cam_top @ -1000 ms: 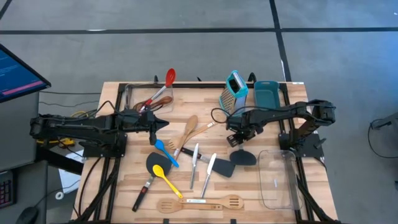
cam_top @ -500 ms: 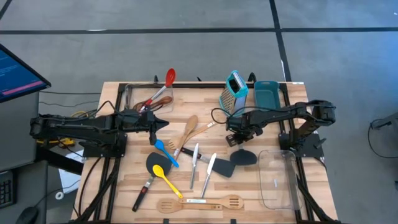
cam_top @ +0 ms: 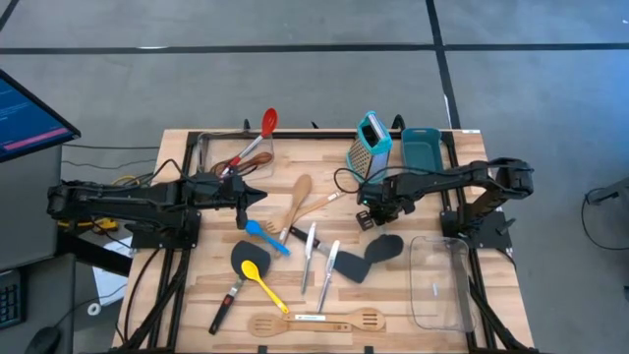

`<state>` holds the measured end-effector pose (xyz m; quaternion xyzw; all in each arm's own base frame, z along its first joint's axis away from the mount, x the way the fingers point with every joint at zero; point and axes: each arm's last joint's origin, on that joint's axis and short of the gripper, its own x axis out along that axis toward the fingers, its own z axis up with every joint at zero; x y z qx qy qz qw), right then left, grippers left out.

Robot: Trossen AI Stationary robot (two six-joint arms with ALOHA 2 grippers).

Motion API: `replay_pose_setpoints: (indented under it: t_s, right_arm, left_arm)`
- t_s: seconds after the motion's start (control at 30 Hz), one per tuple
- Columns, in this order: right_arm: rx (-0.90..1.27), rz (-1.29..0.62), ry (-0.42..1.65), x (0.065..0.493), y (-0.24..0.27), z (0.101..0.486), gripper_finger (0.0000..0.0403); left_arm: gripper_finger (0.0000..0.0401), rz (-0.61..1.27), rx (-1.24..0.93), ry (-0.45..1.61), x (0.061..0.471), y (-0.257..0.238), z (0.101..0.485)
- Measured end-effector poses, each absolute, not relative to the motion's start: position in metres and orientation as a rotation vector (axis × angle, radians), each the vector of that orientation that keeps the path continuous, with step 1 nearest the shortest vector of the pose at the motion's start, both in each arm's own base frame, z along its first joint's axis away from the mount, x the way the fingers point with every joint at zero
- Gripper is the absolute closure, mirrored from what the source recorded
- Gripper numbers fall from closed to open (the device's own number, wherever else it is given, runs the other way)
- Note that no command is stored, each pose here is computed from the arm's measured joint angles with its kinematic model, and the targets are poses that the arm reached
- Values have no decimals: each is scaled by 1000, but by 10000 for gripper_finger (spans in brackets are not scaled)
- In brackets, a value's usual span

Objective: Pick & Place Kitchen Items
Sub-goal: Put the right black turner spatula into the right transparent bin, then put the top right black turner spatula into the right transparent bin

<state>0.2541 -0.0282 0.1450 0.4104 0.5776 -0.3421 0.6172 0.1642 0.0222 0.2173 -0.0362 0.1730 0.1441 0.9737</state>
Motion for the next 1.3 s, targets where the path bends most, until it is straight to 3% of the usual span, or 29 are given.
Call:
replay_pose_setpoints:
  t_s: [0.1,0.37,0.63,0.97,1.3]
  right_arm:
    - [942,-772,1336,254,-28,145,394]
    - [925,-759,1340,255,-28,142,316]
    - [915,-751,1338,255,-28,141,275]
    - [905,-734,1259,262,-31,142,257]
    - [855,-757,1224,262,-44,143,266]
  left_arm:
    - [398,291,-73,349,164,22,217]
    - [398,291,-73,349,164,22,217]
    - [398,291,-73,348,164,22,217]
    - [398,291,-73,348,164,22,217]
    - [398,291,-73,349,164,22,217]
